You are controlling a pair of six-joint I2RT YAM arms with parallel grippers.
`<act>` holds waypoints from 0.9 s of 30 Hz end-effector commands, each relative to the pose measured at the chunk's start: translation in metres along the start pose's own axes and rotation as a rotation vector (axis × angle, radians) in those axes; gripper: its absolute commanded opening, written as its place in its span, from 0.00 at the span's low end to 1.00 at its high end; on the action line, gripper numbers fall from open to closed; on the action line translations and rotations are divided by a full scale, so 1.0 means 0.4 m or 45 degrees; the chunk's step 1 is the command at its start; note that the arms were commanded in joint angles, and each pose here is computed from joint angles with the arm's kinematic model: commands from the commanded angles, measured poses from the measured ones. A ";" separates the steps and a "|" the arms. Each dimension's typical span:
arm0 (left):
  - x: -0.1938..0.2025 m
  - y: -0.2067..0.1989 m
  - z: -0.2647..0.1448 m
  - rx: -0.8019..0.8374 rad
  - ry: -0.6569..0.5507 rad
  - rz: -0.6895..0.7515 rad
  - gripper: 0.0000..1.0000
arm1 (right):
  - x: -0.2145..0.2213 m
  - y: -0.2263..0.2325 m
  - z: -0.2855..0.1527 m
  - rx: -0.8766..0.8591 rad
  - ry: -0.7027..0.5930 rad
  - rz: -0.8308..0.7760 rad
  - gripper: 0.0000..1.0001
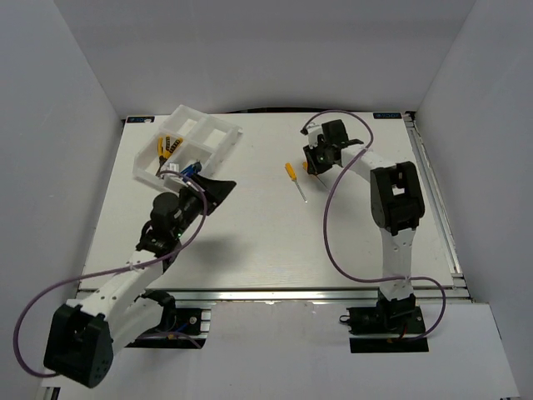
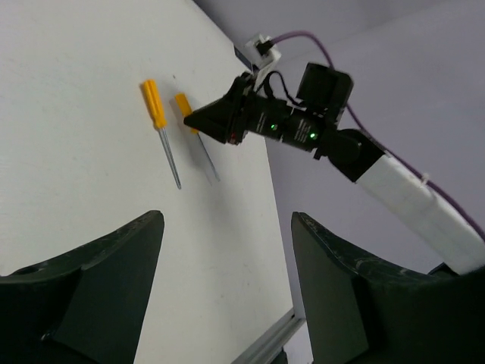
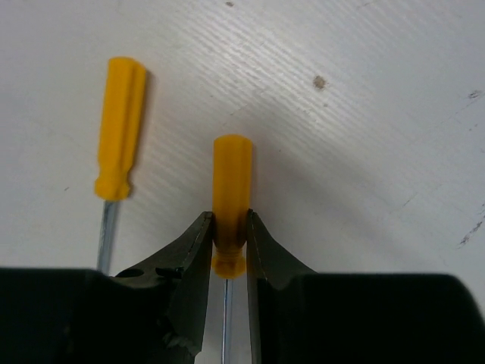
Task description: Sort the tools into containers
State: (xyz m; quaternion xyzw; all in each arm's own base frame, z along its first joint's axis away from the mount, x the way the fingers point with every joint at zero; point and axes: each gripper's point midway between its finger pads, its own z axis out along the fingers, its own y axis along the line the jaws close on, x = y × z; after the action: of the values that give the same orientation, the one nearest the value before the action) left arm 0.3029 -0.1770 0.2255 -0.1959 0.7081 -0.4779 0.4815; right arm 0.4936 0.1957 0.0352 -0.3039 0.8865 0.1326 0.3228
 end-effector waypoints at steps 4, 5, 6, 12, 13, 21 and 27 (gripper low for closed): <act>0.027 -0.118 0.085 0.191 -0.020 -0.038 0.76 | -0.155 0.147 -0.265 -0.424 -0.296 -0.107 0.00; 0.036 -0.133 0.095 0.214 -0.007 -0.041 0.74 | -0.142 0.188 -0.292 -0.532 -0.292 -0.112 0.00; 0.046 -0.140 0.106 0.225 0.009 -0.044 0.71 | -0.143 0.216 -0.326 -0.594 -0.312 -0.130 0.00; 0.125 -0.206 0.195 0.337 0.136 -0.043 0.64 | -0.094 0.382 -0.468 -0.951 -0.352 -0.069 0.00; 0.131 -0.224 0.204 0.364 0.142 -0.033 0.64 | -0.097 0.398 -0.490 -0.975 -0.363 -0.051 0.00; 0.193 -0.268 0.243 0.441 0.207 -0.012 0.64 | -0.092 0.449 -0.542 -1.059 -0.385 0.031 0.00; 0.220 -0.246 0.246 0.397 0.239 0.018 0.63 | -0.113 0.464 -0.554 -1.072 -0.407 0.029 0.00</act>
State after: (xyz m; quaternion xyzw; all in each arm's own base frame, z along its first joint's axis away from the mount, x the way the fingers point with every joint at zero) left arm 0.3311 -0.3314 0.2418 -0.0886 0.6814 -0.5883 0.4263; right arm 0.3015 0.2583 0.2073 -0.3576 0.7299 0.5135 0.2754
